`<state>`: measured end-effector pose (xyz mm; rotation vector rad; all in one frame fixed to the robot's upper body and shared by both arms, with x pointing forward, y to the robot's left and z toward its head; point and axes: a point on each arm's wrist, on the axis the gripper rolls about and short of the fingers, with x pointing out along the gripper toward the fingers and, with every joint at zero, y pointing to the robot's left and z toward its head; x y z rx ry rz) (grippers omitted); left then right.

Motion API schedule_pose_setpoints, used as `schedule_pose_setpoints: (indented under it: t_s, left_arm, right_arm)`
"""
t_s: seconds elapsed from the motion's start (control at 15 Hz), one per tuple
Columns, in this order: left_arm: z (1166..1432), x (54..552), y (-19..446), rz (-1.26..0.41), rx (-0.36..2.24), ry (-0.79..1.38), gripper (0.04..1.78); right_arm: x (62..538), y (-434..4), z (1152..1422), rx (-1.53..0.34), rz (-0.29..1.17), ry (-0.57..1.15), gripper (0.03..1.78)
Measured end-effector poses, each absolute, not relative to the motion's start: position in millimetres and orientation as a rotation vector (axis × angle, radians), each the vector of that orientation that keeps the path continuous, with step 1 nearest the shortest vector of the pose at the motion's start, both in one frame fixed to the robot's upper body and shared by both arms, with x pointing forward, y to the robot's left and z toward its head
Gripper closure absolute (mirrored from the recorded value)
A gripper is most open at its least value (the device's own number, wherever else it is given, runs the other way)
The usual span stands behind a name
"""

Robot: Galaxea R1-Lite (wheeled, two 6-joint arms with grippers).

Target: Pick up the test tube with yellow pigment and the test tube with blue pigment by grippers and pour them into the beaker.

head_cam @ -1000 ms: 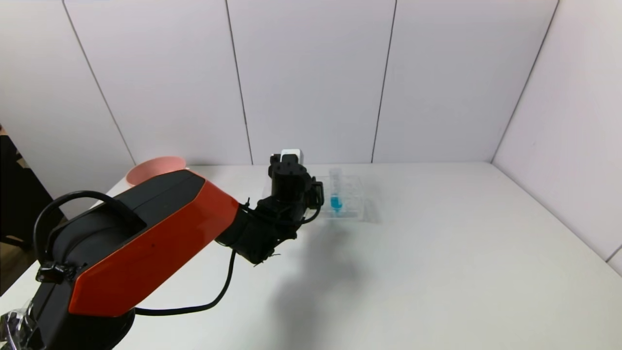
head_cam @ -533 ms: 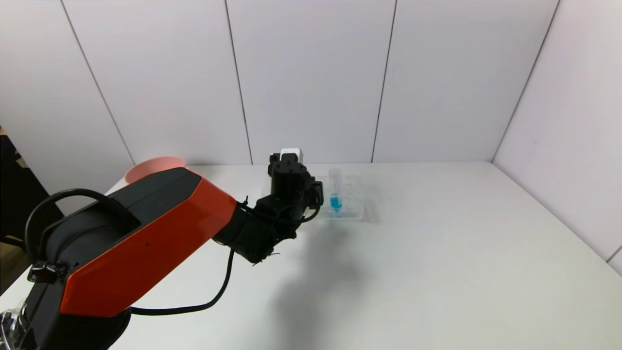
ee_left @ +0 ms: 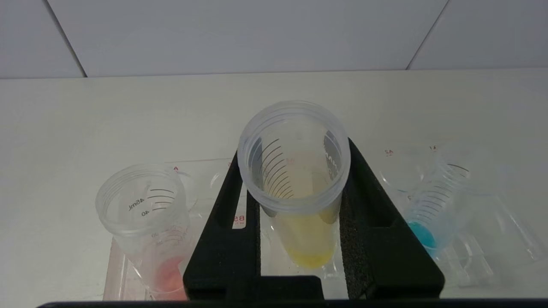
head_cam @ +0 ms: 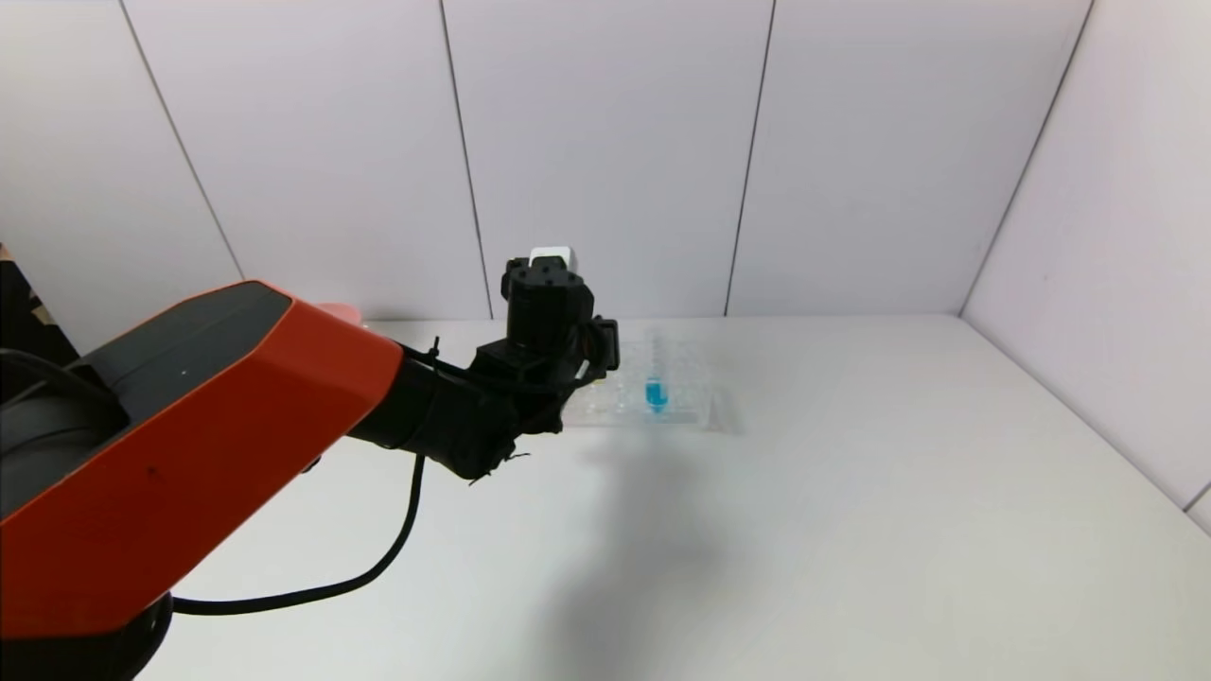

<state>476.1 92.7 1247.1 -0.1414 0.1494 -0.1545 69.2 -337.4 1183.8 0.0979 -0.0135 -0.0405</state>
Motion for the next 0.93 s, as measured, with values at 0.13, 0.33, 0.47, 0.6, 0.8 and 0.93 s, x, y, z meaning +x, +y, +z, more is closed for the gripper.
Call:
schedule_pose_setpoints:
  t_s: [0.13,0.33,0.47,0.6,0.8,0.93]
  left_arm:
    - [1260,470,92,-0.158,-0.135,0.147,1.30]
    - [1276,458,86,-0.190,-0.134,0.141,1.30]
    - [1285,455,86,-0.195,-0.138,0.134,1.30]
    - [1293,451,85,-0.205,-0.140,0.130,1.30]
    - [1306,446,84,-0.216,-0.135,0.122,1.30]
    - [1316,442,85,-0.220,-0.126,0.113,1.30]
  right_arm:
    - [69,-337,1184,0.098,-0.041,-0.014,0.10]
    - [69,-337,1184,0.098,-0.040,-0.014,0.10]
    - [69,-337,1184,0.098,-0.040,-0.014,0.10]
    - [69,-337,1184,0.098,-0.041,-0.013,0.10]
    - [69,-337,1184,0.098,-0.040,-0.014,0.10]
    - [69,-337,1184,0.098,-0.041,-0.014,0.10]
